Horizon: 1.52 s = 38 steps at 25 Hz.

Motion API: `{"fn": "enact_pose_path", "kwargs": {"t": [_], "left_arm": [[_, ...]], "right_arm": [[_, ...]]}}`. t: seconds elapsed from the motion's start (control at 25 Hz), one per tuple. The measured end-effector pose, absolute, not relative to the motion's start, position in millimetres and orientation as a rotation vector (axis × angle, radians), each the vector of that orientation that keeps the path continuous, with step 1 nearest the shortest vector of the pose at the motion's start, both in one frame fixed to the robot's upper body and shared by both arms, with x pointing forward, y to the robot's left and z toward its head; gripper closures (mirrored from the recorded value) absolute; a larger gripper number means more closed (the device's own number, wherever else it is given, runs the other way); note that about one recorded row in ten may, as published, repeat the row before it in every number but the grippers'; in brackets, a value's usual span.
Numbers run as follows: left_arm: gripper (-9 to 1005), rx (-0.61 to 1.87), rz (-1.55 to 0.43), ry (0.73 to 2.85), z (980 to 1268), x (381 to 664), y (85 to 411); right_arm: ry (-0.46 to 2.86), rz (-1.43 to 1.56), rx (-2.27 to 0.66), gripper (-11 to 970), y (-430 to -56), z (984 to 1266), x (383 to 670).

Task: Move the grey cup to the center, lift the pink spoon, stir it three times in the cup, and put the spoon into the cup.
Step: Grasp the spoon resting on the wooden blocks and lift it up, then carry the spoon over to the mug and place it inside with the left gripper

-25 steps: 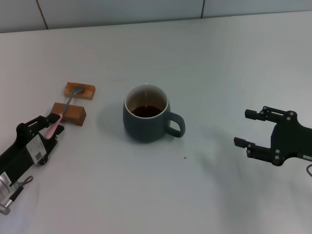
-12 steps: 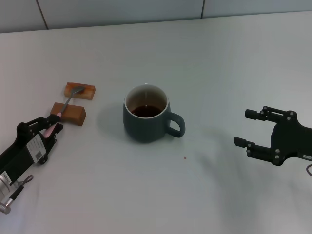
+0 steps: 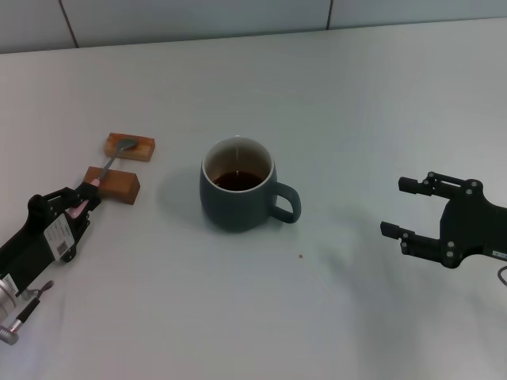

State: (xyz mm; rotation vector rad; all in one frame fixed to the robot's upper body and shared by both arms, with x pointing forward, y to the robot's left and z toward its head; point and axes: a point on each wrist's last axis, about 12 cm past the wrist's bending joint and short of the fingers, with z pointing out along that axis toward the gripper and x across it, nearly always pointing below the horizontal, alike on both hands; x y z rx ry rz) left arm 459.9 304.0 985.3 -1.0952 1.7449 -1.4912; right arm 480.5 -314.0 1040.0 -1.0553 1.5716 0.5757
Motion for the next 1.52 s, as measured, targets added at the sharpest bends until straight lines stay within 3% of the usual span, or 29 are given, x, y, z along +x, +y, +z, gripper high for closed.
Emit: {"fn": "enact_pose_path", "kwargs": {"t": [0.52, 0.72, 1.16, 1.52], "left_arm": [[862, -0.988, -1.549, 1.681, 997, 462, 302], [864, -0.785, -1.578, 1.628, 1020, 475, 309], [864, -0.116, -1.594, 1.632, 1097, 512, 320], [864, 0.534, -1.273, 1.791, 1169, 539, 316]], "right_arm": [[1.577, 0.57, -1.065, 269, -313, 1039, 483], [1.574, 0.57, -1.067, 269, -312, 1040, 484], [1.581, 0.552, -1.072, 268, -312, 1040, 489], [1.594, 0.539, -1.072, 267, -312, 1039, 490]]}}
